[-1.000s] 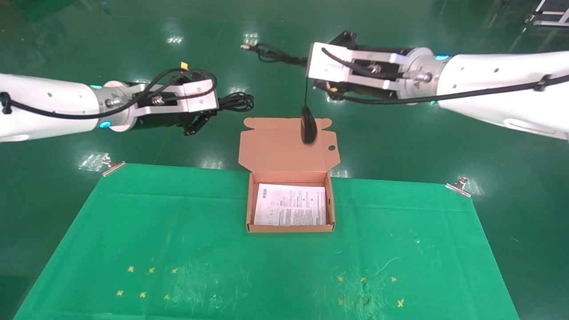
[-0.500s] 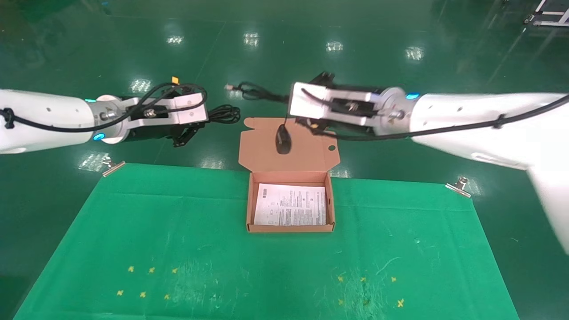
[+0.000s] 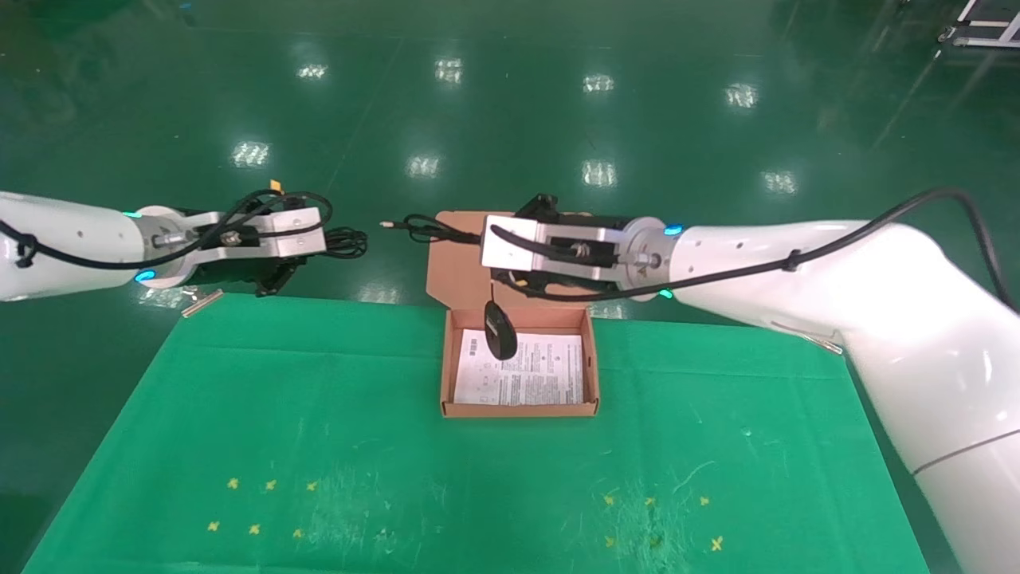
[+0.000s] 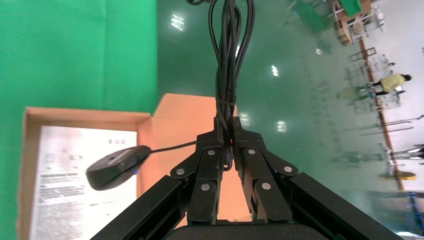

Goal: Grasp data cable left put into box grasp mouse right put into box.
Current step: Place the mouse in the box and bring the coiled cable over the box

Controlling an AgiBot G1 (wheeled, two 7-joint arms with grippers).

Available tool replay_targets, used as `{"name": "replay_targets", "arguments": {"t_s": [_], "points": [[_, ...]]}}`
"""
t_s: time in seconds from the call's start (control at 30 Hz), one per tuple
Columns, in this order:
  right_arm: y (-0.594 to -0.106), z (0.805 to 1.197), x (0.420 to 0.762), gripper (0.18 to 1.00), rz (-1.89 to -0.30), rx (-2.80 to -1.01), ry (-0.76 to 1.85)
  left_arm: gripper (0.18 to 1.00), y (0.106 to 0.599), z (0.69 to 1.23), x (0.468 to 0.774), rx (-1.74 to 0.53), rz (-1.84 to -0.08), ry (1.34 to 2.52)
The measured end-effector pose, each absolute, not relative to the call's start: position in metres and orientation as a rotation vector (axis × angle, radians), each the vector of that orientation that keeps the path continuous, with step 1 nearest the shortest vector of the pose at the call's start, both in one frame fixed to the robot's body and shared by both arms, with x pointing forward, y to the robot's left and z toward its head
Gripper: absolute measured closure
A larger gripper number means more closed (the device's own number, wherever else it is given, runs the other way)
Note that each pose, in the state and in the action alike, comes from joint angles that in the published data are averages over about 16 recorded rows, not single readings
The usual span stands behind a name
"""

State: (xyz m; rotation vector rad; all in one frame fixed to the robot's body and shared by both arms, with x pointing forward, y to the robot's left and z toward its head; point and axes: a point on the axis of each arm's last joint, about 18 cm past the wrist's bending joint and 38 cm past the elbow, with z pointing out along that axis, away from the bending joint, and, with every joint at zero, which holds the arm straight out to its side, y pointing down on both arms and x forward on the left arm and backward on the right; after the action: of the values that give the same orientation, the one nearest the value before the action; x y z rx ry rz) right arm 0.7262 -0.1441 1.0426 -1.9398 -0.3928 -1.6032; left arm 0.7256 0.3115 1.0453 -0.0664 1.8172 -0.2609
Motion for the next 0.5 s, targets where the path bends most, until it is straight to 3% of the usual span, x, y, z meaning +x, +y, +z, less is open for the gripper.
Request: {"name": "replay_targets", "arguments": {"t_s": [0.5], "points": [[-0.162,0.984,0.755,0.972,-1.447,-2.047,-0.168,0.919,0.315,1.041,0.724,-0.093,-0.235,1.824]]}}
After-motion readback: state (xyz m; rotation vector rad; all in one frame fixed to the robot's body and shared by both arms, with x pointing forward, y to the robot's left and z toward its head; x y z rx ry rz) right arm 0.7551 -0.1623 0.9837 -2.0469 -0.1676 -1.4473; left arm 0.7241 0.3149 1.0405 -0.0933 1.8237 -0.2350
